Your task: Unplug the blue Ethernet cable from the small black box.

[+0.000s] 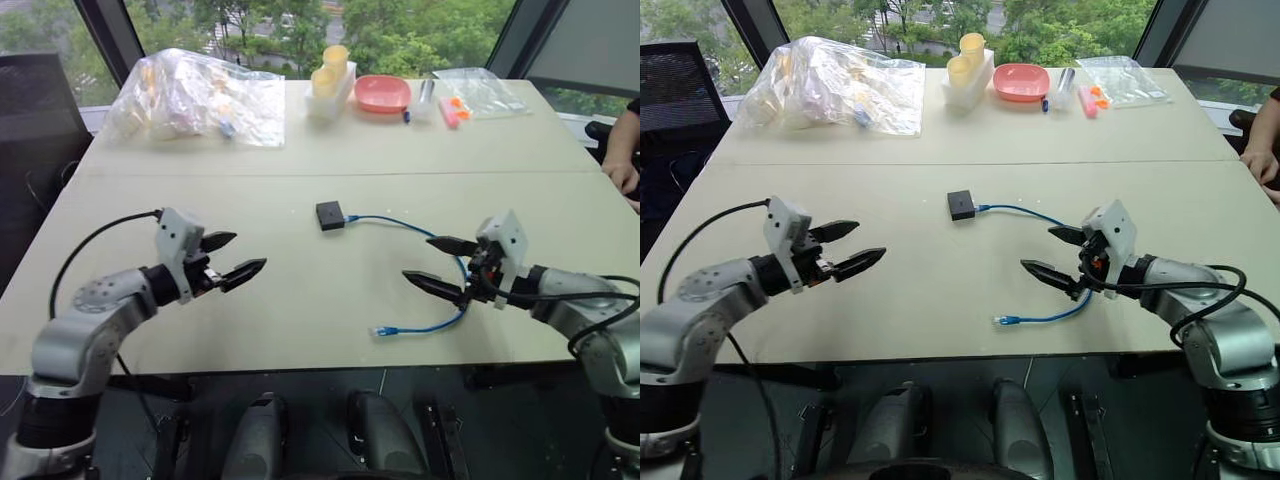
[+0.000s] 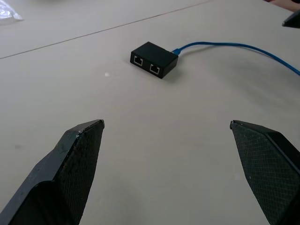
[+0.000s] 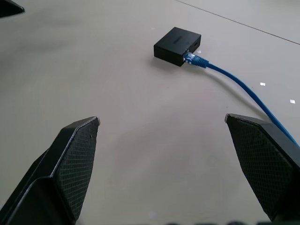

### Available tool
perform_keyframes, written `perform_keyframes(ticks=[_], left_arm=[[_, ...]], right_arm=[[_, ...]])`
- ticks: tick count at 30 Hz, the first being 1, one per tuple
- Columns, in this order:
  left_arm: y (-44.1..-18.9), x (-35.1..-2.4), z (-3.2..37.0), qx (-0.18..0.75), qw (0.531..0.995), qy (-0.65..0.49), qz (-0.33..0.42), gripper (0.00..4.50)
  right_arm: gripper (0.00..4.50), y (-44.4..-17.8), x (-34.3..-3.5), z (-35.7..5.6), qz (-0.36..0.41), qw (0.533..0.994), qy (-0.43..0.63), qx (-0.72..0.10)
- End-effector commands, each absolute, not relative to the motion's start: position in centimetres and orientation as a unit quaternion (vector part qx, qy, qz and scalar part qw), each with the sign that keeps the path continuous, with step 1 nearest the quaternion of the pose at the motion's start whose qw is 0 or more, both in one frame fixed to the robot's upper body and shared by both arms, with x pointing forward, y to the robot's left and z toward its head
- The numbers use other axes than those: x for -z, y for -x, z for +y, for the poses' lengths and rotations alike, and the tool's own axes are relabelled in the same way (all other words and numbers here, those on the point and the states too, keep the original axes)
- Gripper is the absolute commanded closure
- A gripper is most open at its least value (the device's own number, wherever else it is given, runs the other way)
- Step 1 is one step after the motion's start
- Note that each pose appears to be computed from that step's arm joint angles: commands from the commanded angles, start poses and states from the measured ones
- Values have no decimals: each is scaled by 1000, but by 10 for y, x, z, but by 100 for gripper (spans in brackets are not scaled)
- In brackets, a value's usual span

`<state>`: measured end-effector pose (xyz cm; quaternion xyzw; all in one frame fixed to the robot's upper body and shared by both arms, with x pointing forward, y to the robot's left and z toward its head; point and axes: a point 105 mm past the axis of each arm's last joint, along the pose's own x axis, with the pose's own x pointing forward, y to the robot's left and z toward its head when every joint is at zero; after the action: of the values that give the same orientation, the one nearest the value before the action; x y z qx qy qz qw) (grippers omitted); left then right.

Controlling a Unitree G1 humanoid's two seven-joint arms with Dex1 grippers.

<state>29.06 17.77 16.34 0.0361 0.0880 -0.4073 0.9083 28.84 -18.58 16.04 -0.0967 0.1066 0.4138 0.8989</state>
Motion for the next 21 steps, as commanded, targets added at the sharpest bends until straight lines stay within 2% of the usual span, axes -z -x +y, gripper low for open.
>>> perform_keyframes(ticks=[1,21], left_arm=[[-280,-168,173,453,884,-52,102,4],[-297,-172,172,439,894,-51,77,4]], right_arm=[[0,-292,-172,-185,81,899,109,-416],[0,-307,-165,-175,70,903,112,-408]])
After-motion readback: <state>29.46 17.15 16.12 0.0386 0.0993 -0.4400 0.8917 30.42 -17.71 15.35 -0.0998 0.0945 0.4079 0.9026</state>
